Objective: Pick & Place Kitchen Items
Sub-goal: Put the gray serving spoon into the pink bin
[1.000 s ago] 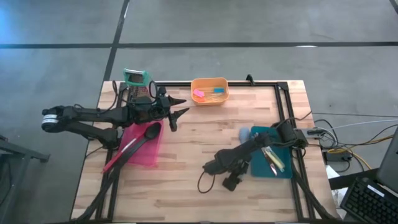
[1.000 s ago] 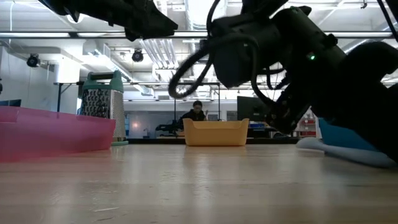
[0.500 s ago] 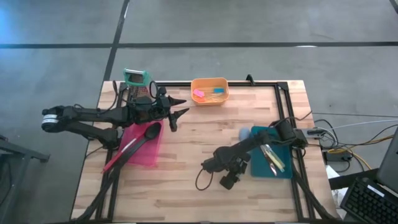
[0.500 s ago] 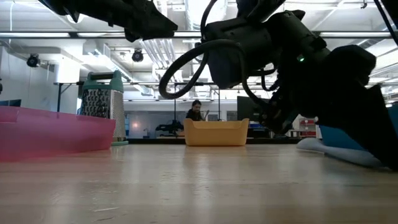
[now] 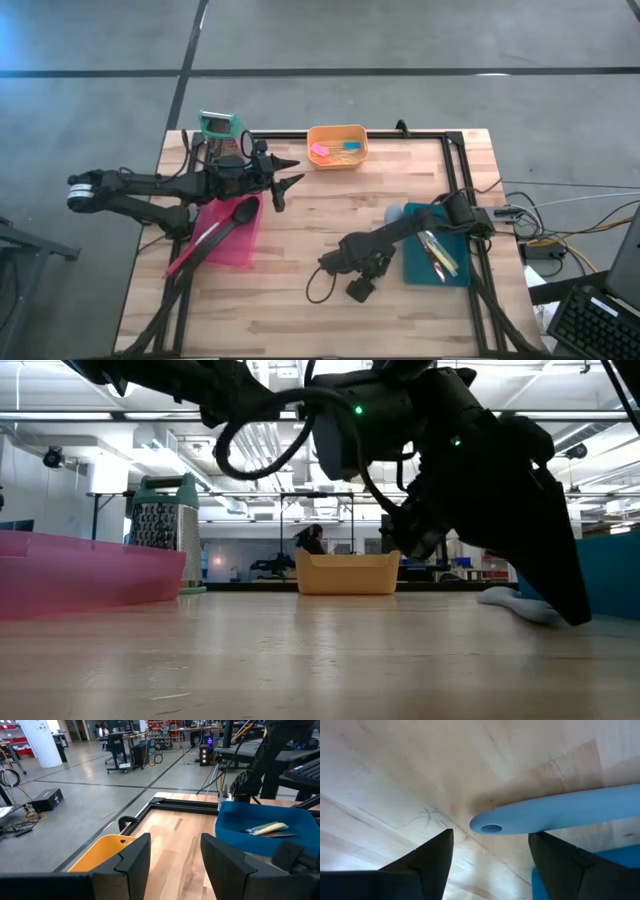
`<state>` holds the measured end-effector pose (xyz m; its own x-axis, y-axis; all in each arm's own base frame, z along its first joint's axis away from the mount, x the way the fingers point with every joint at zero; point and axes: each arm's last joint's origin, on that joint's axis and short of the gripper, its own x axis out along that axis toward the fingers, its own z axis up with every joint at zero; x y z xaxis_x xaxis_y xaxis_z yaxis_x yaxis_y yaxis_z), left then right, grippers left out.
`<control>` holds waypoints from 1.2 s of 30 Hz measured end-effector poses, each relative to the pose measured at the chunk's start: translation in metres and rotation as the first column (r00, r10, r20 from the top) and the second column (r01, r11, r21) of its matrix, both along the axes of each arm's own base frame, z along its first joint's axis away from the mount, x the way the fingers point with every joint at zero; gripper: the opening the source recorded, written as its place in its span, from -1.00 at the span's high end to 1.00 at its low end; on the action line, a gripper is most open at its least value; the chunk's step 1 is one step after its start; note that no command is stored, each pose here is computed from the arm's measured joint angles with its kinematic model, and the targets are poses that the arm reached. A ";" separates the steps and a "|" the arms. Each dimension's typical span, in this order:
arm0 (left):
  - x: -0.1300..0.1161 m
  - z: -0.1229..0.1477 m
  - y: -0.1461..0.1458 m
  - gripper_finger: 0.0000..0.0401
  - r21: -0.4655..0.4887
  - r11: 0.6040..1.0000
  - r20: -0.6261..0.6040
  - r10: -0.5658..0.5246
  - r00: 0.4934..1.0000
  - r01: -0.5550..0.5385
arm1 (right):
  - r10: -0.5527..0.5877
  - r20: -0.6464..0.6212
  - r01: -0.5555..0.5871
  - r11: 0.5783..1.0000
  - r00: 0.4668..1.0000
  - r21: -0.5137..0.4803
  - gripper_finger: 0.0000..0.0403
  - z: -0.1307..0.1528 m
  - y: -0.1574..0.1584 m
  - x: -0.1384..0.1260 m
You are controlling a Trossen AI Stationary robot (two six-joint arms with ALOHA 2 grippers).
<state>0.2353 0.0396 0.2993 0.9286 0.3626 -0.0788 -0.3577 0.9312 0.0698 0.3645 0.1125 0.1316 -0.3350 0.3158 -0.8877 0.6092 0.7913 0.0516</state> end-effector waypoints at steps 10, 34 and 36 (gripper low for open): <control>0.000 0.000 0.000 0.11 0.000 1.000 -0.001 0.000 1.000 0.000 | 0.017 0.060 -0.019 0.999 0.998 0.035 -0.38 0.001 -0.023 0.009; -0.012 0.003 -0.002 0.11 0.010 1.000 -0.035 -0.002 0.999 0.002 | 0.668 0.088 -0.639 0.737 0.739 -0.221 0.01 0.065 -0.042 0.025; -0.012 0.004 -0.002 0.11 0.010 1.000 -0.034 -0.002 0.999 0.002 | 0.697 0.072 -0.675 0.711 0.713 -0.198 0.03 0.059 -0.042 0.022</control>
